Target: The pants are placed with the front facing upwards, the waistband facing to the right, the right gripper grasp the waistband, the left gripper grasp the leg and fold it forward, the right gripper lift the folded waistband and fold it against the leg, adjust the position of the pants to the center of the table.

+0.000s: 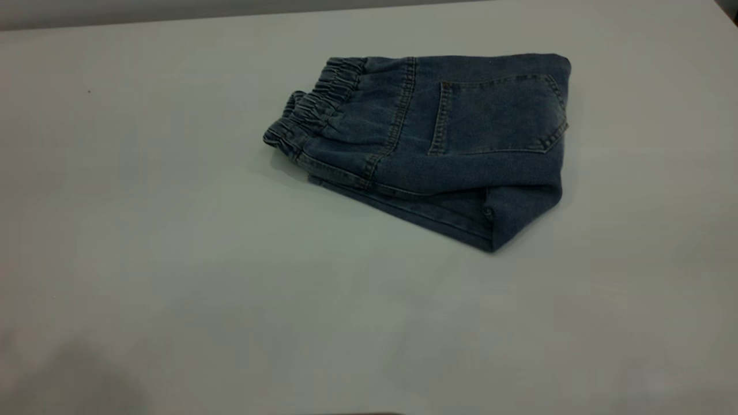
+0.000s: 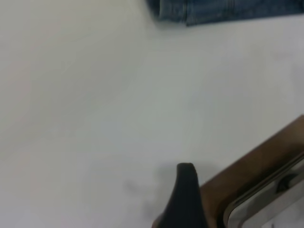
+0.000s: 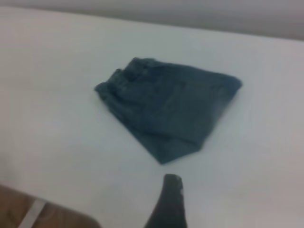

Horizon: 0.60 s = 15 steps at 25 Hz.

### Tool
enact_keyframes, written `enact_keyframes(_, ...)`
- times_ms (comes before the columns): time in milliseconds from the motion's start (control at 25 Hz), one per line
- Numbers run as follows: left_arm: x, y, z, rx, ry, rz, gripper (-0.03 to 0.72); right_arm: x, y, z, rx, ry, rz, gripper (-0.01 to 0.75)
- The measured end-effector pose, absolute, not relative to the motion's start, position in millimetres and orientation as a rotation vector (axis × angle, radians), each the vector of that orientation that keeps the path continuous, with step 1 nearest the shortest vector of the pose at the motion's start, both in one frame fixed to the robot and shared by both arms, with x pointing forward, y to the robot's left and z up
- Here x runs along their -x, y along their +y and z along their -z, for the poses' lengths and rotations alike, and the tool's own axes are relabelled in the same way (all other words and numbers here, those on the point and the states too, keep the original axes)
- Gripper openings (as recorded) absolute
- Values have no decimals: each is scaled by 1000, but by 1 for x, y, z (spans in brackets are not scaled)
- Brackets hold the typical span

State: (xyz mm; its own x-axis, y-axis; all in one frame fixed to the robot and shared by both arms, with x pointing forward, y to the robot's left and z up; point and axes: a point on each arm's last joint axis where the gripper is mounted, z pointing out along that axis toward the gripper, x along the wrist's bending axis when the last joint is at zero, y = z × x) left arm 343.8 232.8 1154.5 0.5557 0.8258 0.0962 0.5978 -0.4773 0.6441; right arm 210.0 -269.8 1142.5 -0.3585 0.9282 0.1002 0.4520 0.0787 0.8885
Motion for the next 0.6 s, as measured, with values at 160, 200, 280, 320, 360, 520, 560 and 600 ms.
enact_keyframes(160,-313,257,-1140,-2198,1089,-578,568,-187,-274,-1135,-1311,1766,-1249,592)
enact_keyframes(200,-306,263,-1137,-2186,1075,-588,568,-182,-275,-1133,-1295,1748,-1255,592)
enact_keyframes(280,-292,274,-1129,-2154,1055,-606,568,-176,-276,-1128,-1277,1726,-1253,592)
enact_keyframes(320,-288,278,-1125,-2143,1050,-611,568,-175,-277,-1124,-1277,1719,-1241,592)
enact_keyframes(360,-282,282,-1120,-2132,1045,-616,568,-176,-278,-1118,-1283,1717,-1224,592)
enact_keyframes(520,-270,292,-1099,-2116,1038,-623,568,-190,-282,-1092,-1355,1757,-1123,592)
enact_keyframes(560,-268,293,-1093,-2118,1039,-622,568,-196,-283,-1084,-1377,1780,-1086,592)
enact_keyframes(600,-267,294,-1088,-2127,1033,-624,568,-201,-284,-1075,-1398,1802,-1051,592)
